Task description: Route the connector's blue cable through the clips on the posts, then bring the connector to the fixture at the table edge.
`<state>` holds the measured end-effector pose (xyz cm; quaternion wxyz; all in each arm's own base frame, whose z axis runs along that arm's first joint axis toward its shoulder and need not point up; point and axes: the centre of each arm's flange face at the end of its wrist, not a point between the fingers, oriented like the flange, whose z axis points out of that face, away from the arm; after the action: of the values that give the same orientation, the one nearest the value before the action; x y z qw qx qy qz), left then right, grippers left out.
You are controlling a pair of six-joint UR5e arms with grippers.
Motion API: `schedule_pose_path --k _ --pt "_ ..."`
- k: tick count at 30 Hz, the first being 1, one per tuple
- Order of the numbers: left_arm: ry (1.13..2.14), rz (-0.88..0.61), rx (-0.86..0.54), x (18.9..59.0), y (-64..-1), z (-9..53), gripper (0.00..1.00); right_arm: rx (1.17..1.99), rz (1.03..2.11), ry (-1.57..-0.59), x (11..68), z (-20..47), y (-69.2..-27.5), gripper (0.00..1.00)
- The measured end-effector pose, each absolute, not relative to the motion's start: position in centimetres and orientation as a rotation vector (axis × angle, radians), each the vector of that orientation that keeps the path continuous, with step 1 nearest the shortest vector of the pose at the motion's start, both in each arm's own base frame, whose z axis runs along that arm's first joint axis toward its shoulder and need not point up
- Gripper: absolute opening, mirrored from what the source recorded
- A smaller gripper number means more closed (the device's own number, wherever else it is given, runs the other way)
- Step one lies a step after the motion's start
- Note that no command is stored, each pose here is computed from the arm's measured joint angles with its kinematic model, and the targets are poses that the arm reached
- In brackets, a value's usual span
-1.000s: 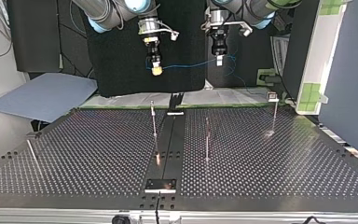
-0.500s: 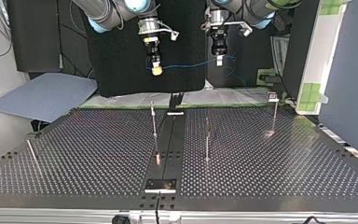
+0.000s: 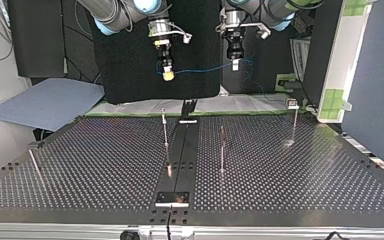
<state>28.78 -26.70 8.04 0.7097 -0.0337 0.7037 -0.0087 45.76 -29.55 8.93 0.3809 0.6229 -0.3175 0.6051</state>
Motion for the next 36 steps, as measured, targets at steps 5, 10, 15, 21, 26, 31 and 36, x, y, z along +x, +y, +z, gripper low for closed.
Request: schedule_pose_path --k 5,10,15,21,26,31,36 --pt "1.562 -0.019 -0.075 28.8 -26.7 8.0 0.0 1.59 1.544 -0.811 45.8 8.9 -29.6 0.0" --pt "1.562 -0.019 -0.075 28.8 -26.7 8.0 0.0 1.59 1.544 -0.811 45.8 8.9 -29.6 0.0" --pt "1.562 -0.019 -0.075 28.8 -26.7 8.0 0.0 1.59 1.544 -0.811 45.8 8.9 -29.6 0.0" --pt "1.563 -0.019 -0.074 28.8 -26.7 8.0 0.0 1.594 1.542 -0.812 45.7 8.9 -29.5 0.0" --pt "1.569 -0.017 -0.072 28.6 -26.7 8.0 0.0 1.613 1.527 -0.817 45.6 8.7 -29.5 0.0" --pt "1.576 -0.023 -0.068 28.4 -26.8 8.0 0.0 1.654 1.51 -0.812 45.8 7.9 -29.1 0.0" --pt "1.594 -0.049 -0.036 27.2 -27.8 7.9 0.0 1.706 1.472 -0.819 45.6 6.8 -28.6 0.0"
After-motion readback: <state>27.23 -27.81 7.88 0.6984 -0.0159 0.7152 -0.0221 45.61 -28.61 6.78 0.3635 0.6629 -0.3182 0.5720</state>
